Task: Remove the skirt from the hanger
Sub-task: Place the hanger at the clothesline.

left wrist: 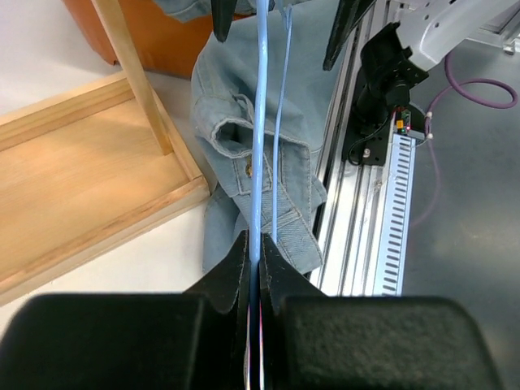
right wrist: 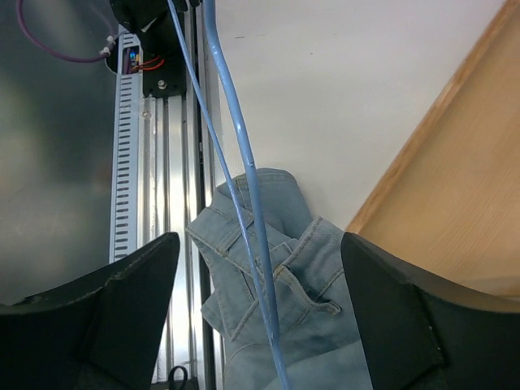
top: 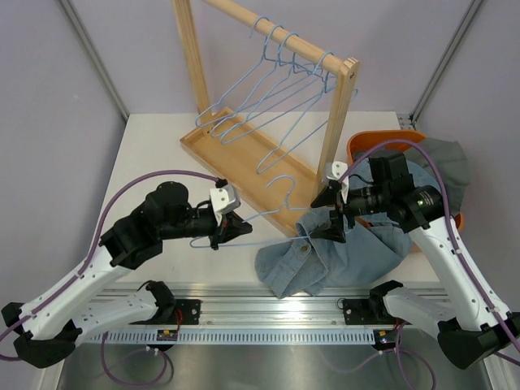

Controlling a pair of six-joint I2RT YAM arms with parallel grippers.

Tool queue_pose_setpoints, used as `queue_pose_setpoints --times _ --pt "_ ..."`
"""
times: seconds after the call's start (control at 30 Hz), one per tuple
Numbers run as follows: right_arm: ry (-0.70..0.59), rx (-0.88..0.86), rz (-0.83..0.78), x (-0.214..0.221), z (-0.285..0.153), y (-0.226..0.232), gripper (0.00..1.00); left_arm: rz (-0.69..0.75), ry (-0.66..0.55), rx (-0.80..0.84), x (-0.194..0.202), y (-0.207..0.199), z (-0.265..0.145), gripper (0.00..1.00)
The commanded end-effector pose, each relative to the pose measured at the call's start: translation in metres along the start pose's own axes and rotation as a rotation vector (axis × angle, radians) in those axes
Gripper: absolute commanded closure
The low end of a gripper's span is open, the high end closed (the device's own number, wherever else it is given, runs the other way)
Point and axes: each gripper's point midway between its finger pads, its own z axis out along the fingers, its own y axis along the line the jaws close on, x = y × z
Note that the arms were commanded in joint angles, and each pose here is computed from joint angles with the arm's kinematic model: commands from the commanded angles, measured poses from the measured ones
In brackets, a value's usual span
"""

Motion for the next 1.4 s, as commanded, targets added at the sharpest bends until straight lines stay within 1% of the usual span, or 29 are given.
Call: queue_pose_setpoints --times 0.0,0.07,0.13,0.3,0.47,0.53,0.67,0.8,0.87,1.03,1.1,1.2,1.27,1.37 --pt "-0.026 0.076 -0.062 -0.014 -0.008 -0.011 0.11 0.015 0.008 -0.042 0.0 0.008 -0.005 1.0" --pt "-0.038 0.116 -0.082 -0.019 -0.013 -0.015 0.03 0.002 0.046 -0.06 0.01 0.012 -0.006 1.0" --pt "-0.053 0.154 -0.107 -0.025 -0.018 -0.019 0.01 0.002 0.081 -0.078 0.018 0.015 -0.01 1.0" --pt "-0.079 0.193 -0.103 -0.03 -0.024 -0.023 0.01 0.028 0.122 -0.159 0.027 0.028 -0.025 1.0" --pt "-0.106 0.222 -0.088 -0.03 -0.027 -0.024 0.0 0.072 0.111 -0.279 0.019 0.045 -0.046 1.0" --pt "-0.108 0.227 -0.087 -0.028 -0.028 -0.024 0.01 0.091 0.084 -0.315 0.013 0.049 -0.051 1.0" --pt "-0.106 0.233 -0.068 -0.021 -0.028 -0.024 0.0 0.114 -0.05 -0.323 -0.013 0.044 -0.059 1.0" --pt "-0.108 0.236 -0.053 -0.018 -0.028 -0.024 0.0 0.082 -0.086 -0.305 -0.019 0.039 -0.059 1.0" --pt "-0.108 0.242 -0.046 -0.016 -0.028 -0.025 0.0 0.044 -0.112 -0.339 -0.022 0.043 -0.06 1.0" --pt "-0.096 0.259 -0.038 -0.01 -0.029 -0.025 0.0 -0.004 -0.132 -0.363 -0.01 0.049 -0.054 1.0" --pt "-0.092 0.269 -0.033 -0.007 -0.03 -0.026 0.0 0.006 -0.183 -0.392 -0.016 0.051 -0.06 1.0" --pt "-0.084 0.281 -0.023 -0.002 -0.031 -0.027 0.01 -0.011 -0.226 -0.512 -0.012 0.067 -0.072 1.0" --pt "-0.08 0.286 -0.016 0.0 -0.031 -0.027 0.01 -0.019 -0.228 -0.576 -0.007 0.076 -0.078 1.0" --pt "-0.079 0.29 -0.015 0.001 -0.032 -0.028 0.01 -0.093 -0.243 -0.685 0.004 0.09 -0.088 1.0"
